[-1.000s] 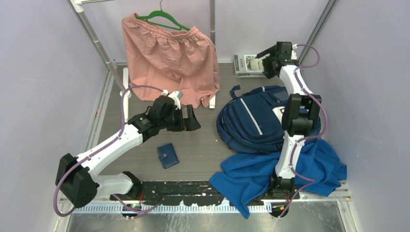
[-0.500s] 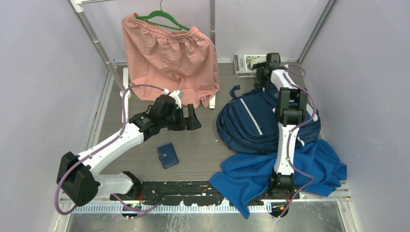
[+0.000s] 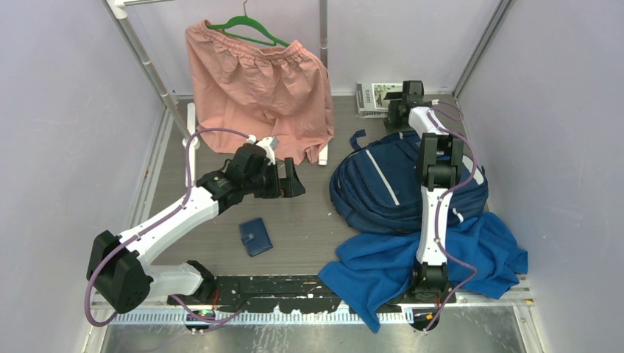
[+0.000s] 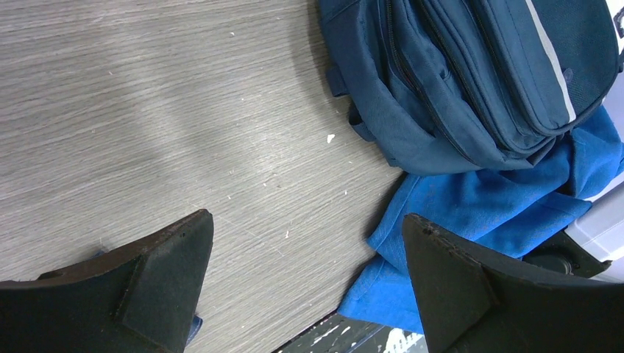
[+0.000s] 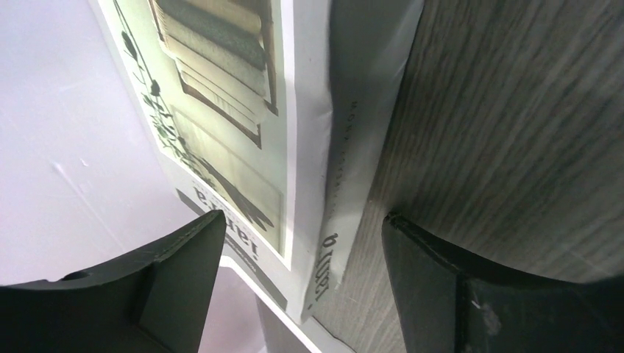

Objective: Pack the student bag
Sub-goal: Pick up the book from the center of the board.

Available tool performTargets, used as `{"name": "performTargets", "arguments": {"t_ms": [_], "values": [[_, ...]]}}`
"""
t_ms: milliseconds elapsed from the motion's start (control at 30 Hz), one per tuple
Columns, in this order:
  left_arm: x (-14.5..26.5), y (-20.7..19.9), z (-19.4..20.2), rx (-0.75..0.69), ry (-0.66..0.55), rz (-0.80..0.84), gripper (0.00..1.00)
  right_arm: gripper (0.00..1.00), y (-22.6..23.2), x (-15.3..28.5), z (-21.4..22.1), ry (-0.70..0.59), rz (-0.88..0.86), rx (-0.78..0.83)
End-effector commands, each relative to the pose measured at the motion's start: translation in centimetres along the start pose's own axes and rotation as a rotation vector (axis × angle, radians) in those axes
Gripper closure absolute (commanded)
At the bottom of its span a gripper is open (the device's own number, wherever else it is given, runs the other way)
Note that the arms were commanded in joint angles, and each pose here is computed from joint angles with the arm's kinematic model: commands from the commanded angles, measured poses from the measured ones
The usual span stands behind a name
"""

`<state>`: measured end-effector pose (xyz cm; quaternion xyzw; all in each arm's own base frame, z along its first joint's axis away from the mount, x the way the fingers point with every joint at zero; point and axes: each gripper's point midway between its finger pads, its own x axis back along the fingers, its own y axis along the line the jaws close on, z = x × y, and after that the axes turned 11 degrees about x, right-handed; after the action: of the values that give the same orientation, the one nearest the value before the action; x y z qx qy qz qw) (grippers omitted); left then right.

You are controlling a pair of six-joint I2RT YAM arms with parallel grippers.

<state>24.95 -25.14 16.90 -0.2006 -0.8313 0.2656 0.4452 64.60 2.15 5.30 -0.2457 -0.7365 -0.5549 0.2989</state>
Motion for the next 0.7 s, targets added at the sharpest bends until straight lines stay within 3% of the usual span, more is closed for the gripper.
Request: {"name": "performTargets", "arguments": {"t_ms": [0,367,467,533,667], "values": [[0.9,-1.7,-2.0,-0.022,-0.059,0.045,0.00,0.20,-0.5,-0.5,-0.3,-0.056,-0.016,-0.029],[0.8,-1.8,-2.1,-0.018,-0.057,0.051,0.00,0.62,-0.9,0.6,-0.9,-0.087,-0.033,-0.010],[0.9,-1.8,-2.1,-0.017,-0.060,0.053,0.00,0.79,-1.1,1.0,-1.0,-0.091,-0.038,-0.016],[0.9,-1.8,-2.1,-0.015,-0.061,0.053,0.00,0.98,-1.2,1.3,-1.0,-0.095,-0.043,-0.020],[1.0,-1.8,-2.0,-0.015,-0.061,0.054,0.00,0.99,-1.8,2.7,-1.2,-0.104,-0.048,-0.024]]}}
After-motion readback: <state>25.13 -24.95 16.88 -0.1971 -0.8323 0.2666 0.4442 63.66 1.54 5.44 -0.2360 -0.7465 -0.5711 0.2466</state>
